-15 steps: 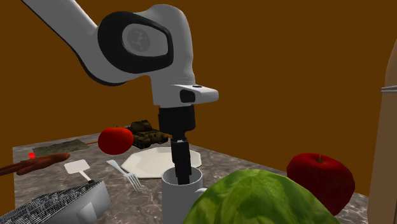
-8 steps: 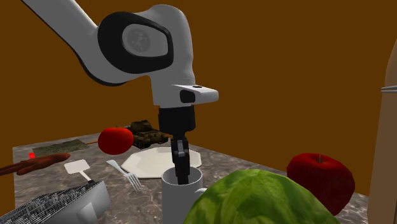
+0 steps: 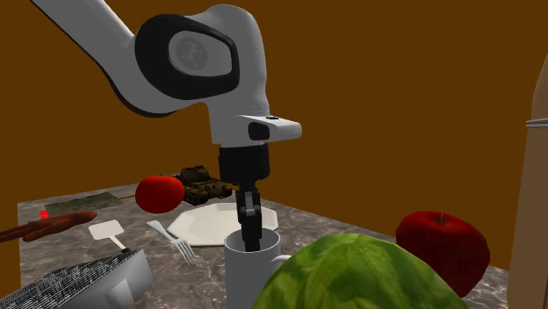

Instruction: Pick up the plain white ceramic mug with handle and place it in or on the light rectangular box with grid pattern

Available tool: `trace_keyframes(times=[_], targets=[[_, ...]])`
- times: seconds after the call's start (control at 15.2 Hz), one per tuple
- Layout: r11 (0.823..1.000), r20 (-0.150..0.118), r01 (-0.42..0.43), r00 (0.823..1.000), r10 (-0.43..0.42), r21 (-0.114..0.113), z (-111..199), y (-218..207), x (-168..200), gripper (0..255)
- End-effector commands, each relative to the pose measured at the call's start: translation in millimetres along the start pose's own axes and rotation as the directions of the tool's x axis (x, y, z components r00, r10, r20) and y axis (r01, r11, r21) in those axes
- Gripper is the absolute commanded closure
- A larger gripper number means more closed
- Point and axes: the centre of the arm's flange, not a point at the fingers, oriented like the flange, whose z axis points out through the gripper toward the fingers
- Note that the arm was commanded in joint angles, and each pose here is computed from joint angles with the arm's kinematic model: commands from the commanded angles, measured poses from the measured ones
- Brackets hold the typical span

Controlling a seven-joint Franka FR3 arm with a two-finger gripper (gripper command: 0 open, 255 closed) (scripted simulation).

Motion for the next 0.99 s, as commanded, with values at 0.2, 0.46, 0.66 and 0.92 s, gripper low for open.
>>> trace_keyframes(times=[0.2, 0.46, 0.66, 0.92], targets=[[1.000, 0.000, 0.000, 1.000, 0.000, 0.000, -24.1, 0.9, 1.7, 255], [1.000, 0.000, 0.000, 1.000, 0.000, 0.000, -45.1, 1.5, 3.3, 255], [1.000, 0.000, 0.000, 1.000, 0.000, 0.000, -60.9, 2.0, 4.5, 255], [1.000, 0.000, 0.000, 1.000, 0.000, 0.000, -81.9, 2.6, 6.1, 255]])
